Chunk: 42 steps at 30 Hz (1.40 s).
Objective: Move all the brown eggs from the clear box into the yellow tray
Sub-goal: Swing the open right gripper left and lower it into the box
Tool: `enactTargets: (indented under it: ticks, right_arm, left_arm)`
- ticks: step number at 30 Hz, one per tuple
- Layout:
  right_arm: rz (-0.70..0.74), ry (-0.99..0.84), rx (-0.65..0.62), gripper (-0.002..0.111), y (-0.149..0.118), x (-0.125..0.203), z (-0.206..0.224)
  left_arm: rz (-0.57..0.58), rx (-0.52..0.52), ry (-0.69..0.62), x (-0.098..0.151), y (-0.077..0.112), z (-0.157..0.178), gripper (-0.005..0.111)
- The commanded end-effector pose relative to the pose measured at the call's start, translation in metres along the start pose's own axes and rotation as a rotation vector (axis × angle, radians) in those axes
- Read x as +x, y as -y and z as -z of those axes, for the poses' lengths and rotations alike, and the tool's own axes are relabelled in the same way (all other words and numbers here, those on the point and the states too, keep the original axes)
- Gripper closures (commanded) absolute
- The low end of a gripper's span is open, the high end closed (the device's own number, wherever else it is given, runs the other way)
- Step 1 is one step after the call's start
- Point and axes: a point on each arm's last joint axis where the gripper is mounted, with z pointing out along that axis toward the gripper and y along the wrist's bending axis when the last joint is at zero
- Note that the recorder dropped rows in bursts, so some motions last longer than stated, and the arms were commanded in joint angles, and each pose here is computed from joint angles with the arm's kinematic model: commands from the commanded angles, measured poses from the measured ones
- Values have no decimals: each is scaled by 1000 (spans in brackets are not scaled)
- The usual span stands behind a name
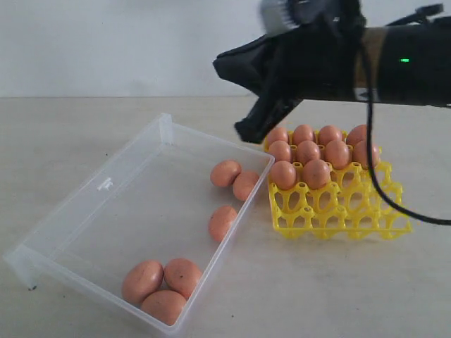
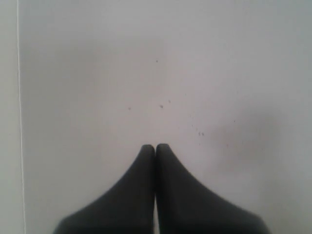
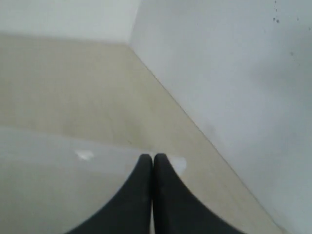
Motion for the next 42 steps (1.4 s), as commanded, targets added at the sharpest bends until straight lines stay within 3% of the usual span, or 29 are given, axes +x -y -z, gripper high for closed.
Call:
enactTargets:
  ticks: [1,3,5,9,11,13,18,21,25,28,35,38,42]
  right_arm:
    - [48,-461,375,109,-4,-2,-10]
    - [-55,-590,439,109,-2,2,-16]
    - [-208,-713,352,109,-5,3,-27]
    - [-304,-915,-96,109,-25,-10,-57]
    - [-402,-980,-239,109,-35,-17,-75]
    - [-432,-1016,-322,109,-43,-18,-96]
    - [-347,-1035,-412,107,-67,-6,-141]
    - [-307,-1079,-462,92,-81,15,-157]
    - [-345,-1141,-453,58,-88,35,-166]
    - [-388,-1173,-430,42,-91,43,-170]
    - [-444,-1185,-409,42,-92,43,-171]
    - [-482,-1191,-395,42,-93,43,-171]
    - [-523,-1199,-375,42,-93,43,-171]
  left_arm:
    - [-4,10,-91,7,1,0,111]
    - [-4,10,-91,7,1,0,111]
    - [-4,10,-96,8,1,0,111]
    - [-4,24,-223,19,2,2,111]
    - [-4,32,-301,26,3,4,111]
    - [-4,38,-363,31,3,6,111]
    - [-4,44,-417,36,4,7,111]
    - [-4,44,-417,36,4,7,111]
    - [-4,43,-408,35,4,7,111]
    - [11,29,-305,26,3,4,111]
    - [42,-24,204,-19,-3,1,111]
    - [117,-24,306,-28,-4,4,111]
    - [177,-15,304,-28,-4,4,111]
